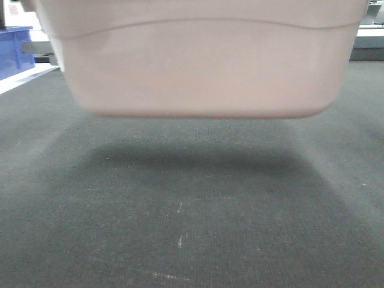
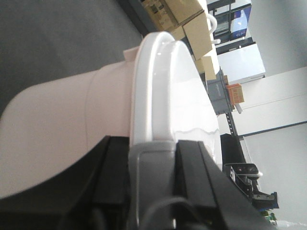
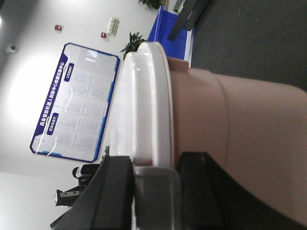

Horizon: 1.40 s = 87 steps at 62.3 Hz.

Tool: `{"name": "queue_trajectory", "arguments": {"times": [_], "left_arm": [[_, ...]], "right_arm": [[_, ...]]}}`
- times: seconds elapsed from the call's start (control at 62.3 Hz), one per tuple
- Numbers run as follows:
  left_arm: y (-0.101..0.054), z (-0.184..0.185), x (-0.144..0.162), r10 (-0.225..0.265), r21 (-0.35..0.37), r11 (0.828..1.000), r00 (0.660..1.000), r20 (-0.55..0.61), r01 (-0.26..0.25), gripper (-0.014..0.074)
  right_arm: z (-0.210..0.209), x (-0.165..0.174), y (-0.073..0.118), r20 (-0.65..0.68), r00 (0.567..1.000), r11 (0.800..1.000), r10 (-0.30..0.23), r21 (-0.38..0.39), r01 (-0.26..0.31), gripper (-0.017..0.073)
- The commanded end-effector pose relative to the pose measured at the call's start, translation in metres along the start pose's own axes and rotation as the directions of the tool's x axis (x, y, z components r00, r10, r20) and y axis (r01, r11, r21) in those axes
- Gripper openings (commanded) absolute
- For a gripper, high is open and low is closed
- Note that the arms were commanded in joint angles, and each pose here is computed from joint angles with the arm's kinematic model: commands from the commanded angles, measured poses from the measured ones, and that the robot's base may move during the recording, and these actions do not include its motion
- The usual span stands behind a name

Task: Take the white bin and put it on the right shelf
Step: 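Lift the pink bin off the table with both grippers, then hold the pink bin raised with both grippers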

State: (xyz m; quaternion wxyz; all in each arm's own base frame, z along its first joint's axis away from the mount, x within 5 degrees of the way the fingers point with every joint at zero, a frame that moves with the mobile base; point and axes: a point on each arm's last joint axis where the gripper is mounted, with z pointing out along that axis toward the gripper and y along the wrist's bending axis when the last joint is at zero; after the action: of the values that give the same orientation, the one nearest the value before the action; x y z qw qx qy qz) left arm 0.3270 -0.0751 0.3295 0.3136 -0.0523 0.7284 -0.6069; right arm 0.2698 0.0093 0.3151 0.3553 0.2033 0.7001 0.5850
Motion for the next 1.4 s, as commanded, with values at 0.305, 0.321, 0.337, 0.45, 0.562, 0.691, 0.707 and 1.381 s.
{"name": "queue_trajectory", "arguments": {"times": [0.305, 0.321, 0.337, 0.45, 0.562, 0.691, 0.707, 1.381], "left_arm": [[-0.122, 0.012, 0.011, 0.166, 0.513, 0.855, 0.978, -0.130, -0.077, -0.0118], [-0.124, 0.012, 0.011, 0.172, 0.517, 0.852, 0.977, -0.127, -0.083, -0.0118], [-0.125, 0.011, 0.010, 0.176, 0.519, 0.850, 0.976, -0.125, -0.087, -0.0118], [-0.129, 0.011, 0.009, 0.192, 0.525, 0.845, 0.974, -0.120, -0.102, -0.0118], [-0.129, 0.011, 0.009, 0.197, 0.520, 0.848, 0.973, -0.124, -0.105, -0.0118], [-0.128, 0.011, 0.010, 0.201, 0.515, 0.850, 0.971, -0.127, -0.108, -0.0118], [-0.128, 0.011, 0.010, 0.201, 0.515, 0.850, 0.971, -0.127, -0.108, -0.0118], [-0.129, 0.011, 0.009, 0.196, 0.520, 0.847, 0.973, -0.123, -0.105, -0.0118]], "right_arm": [[-0.017, 0.026, 0.065, -0.142, 0.989, 0.948, -0.039, -0.317, -0.008, 0.0060], [-0.018, 0.027, 0.066, -0.139, 0.989, 0.948, -0.044, -0.319, -0.003, 0.0060], [-0.019, 0.028, 0.068, -0.137, 0.989, 0.946, -0.051, -0.323, 0.004, 0.0060], [-0.025, 0.030, 0.087, -0.110, 0.988, 0.935, -0.108, -0.350, 0.063, 0.0060], [-0.032, 0.029, 0.114, -0.067, 0.980, 0.910, -0.189, -0.388, 0.150, 0.0060], [-0.035, 0.022, 0.138, -0.005, 0.968, 0.887, -0.250, -0.402, 0.227, 0.0060], [-0.035, 0.021, 0.138, 0.002, 0.968, 0.888, -0.250, -0.399, 0.231, 0.0060], [-0.009, -0.013, 0.102, 0.057, 0.991, 0.951, -0.125, -0.277, 0.136, 0.0060]]}}
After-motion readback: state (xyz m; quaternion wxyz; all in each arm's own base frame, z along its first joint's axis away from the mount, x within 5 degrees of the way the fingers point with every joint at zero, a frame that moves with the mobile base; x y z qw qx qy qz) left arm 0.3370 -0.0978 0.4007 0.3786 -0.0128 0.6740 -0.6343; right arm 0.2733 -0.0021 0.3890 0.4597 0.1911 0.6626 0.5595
